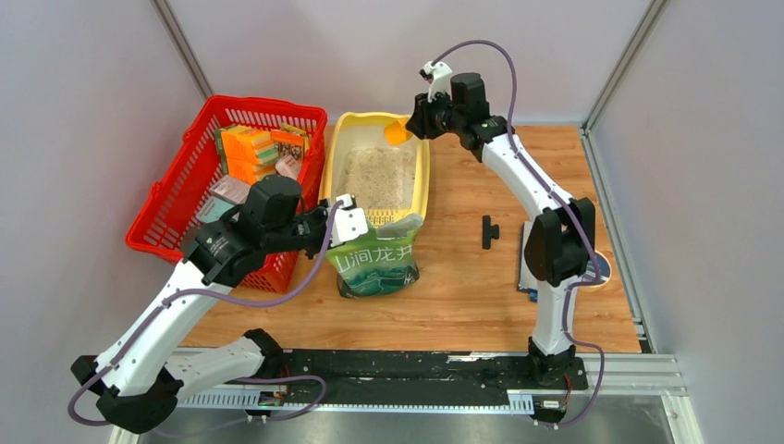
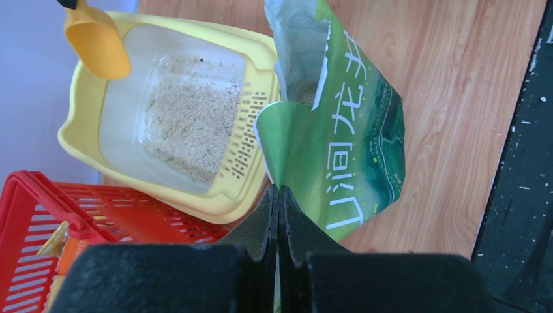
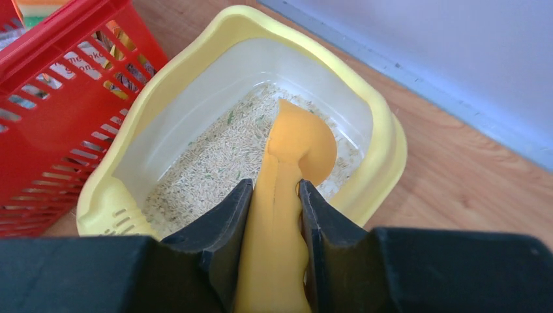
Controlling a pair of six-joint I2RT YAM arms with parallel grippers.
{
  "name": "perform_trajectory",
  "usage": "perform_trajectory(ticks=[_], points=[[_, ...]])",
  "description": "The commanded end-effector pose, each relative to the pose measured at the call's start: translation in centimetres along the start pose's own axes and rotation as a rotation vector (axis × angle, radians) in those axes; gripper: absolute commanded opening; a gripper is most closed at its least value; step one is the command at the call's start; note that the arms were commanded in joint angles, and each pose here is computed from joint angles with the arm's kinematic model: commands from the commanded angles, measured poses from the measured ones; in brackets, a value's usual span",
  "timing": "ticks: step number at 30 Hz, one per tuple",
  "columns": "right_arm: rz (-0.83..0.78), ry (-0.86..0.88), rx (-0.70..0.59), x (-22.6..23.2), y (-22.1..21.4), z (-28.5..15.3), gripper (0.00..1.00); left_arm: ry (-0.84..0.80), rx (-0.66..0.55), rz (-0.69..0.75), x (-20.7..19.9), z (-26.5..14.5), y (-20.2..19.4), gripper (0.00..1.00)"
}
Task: Fill the litter box with clean litter
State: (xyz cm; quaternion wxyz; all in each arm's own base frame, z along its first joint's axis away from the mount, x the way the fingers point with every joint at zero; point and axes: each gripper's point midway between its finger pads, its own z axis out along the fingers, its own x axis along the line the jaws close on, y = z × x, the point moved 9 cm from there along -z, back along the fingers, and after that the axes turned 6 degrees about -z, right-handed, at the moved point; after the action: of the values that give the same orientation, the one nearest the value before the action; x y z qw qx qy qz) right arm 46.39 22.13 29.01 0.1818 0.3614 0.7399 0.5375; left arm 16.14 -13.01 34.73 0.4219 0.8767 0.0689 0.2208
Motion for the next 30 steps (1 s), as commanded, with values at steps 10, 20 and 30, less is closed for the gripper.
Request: perform_trajectory(ticks=[10,20,30], points=[[-0.376,0.212,-0.138,10.9,10.0,-22.5,0.0,0.006,-0.166,-0.08,-0.5,-0.9,1.6,0.0],[-0.413,0.595,0.138,15.3,1.9,-29.0,0.0,0.044,-0.147,-0.077,1.6,0.1,3.1,0.0],[-0.568,0.579,0.235,14.7,2.4,-25.5,0.0,0.055,-0.183,-0.102,1.0,-0.6,2.9,0.0]])
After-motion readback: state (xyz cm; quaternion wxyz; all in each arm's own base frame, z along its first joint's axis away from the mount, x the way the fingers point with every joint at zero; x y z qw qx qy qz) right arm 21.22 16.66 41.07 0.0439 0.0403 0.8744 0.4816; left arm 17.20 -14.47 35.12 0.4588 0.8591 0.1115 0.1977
